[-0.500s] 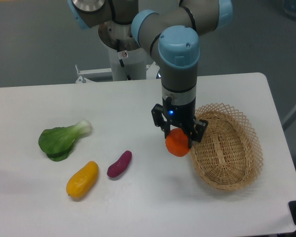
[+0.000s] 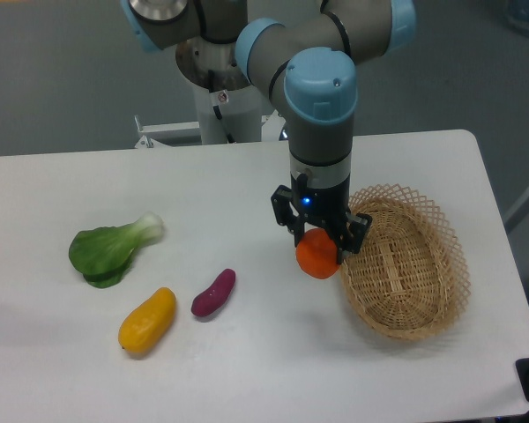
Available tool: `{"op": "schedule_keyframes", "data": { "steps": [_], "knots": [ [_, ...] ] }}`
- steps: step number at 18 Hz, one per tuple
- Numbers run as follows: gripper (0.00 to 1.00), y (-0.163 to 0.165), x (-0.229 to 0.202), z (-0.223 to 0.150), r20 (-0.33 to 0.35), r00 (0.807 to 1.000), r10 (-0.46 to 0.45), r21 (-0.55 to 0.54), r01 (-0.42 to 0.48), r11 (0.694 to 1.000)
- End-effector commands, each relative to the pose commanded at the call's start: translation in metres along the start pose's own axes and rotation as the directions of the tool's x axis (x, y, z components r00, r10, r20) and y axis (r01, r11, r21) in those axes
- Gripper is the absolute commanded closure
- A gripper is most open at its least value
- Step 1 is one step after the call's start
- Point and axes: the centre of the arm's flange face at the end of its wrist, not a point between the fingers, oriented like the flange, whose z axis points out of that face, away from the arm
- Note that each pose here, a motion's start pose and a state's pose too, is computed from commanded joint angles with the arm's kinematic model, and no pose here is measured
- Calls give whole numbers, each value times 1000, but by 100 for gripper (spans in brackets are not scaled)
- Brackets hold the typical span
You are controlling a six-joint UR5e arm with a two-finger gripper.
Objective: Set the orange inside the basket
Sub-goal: 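Hold the orange in the gripper beside the wicker basket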
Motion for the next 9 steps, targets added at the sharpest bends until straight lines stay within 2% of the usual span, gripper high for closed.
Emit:
{"op": "schedule_keyframes", "data": {
  "steps": [5, 9],
  "knots": [
    [40, 3, -3, 0, 3, 1000, 0, -4, 0, 1000],
    [40, 12, -7, 6, -5, 999, 49, -14, -49, 999]
  ]
}}
